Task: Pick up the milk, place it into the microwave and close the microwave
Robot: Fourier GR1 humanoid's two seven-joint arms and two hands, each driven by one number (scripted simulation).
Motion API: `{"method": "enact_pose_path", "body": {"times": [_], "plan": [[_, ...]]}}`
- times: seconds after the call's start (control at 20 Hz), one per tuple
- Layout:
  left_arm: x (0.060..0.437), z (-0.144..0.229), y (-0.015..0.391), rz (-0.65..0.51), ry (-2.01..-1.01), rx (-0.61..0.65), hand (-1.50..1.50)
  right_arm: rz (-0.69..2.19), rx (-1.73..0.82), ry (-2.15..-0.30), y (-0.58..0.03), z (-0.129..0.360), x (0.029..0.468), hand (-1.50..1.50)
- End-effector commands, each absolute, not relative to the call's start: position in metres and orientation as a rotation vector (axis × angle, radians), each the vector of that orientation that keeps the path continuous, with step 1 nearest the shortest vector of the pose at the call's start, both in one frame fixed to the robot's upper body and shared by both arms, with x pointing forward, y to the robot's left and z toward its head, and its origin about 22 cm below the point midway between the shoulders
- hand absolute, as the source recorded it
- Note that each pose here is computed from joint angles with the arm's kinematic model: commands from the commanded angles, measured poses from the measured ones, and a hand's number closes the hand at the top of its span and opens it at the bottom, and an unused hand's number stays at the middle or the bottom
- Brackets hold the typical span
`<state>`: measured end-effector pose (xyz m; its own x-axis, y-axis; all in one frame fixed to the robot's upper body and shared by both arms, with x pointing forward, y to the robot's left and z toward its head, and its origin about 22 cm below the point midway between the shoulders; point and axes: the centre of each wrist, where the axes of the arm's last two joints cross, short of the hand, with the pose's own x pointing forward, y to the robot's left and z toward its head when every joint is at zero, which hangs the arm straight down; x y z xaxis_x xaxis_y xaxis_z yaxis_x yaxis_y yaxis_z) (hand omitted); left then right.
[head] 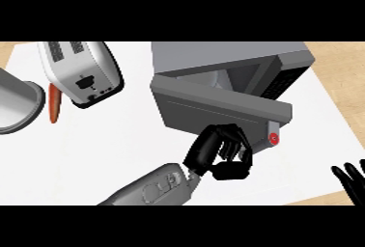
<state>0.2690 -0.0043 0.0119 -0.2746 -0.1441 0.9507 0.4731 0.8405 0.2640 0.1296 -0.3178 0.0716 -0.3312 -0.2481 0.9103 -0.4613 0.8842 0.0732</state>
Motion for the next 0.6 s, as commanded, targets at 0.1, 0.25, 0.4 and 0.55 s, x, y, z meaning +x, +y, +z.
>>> {"method": "enact_pose_path", "body": {"times": [0.1,0.25,0.4,0.55], "plan": [[0.303,0.039,-0.012,-0.522,-1.809,-0.189,1.50,0.224,0.531,-1.915,-0.314,0.084,0.129,-1.50],[0.315,0.037,-0.007,-0.486,-1.792,-0.186,1.50,0.245,0.511,-1.919,-0.316,0.093,0.129,-1.50],[0.329,0.053,-0.010,-0.455,-1.795,-0.198,1.50,0.261,0.521,-1.912,-0.312,0.096,0.135,-1.50],[0.336,0.052,-0.006,-0.399,-1.786,-0.192,1.50,0.235,0.528,-1.909,-0.317,0.097,0.131,-1.50]]}}
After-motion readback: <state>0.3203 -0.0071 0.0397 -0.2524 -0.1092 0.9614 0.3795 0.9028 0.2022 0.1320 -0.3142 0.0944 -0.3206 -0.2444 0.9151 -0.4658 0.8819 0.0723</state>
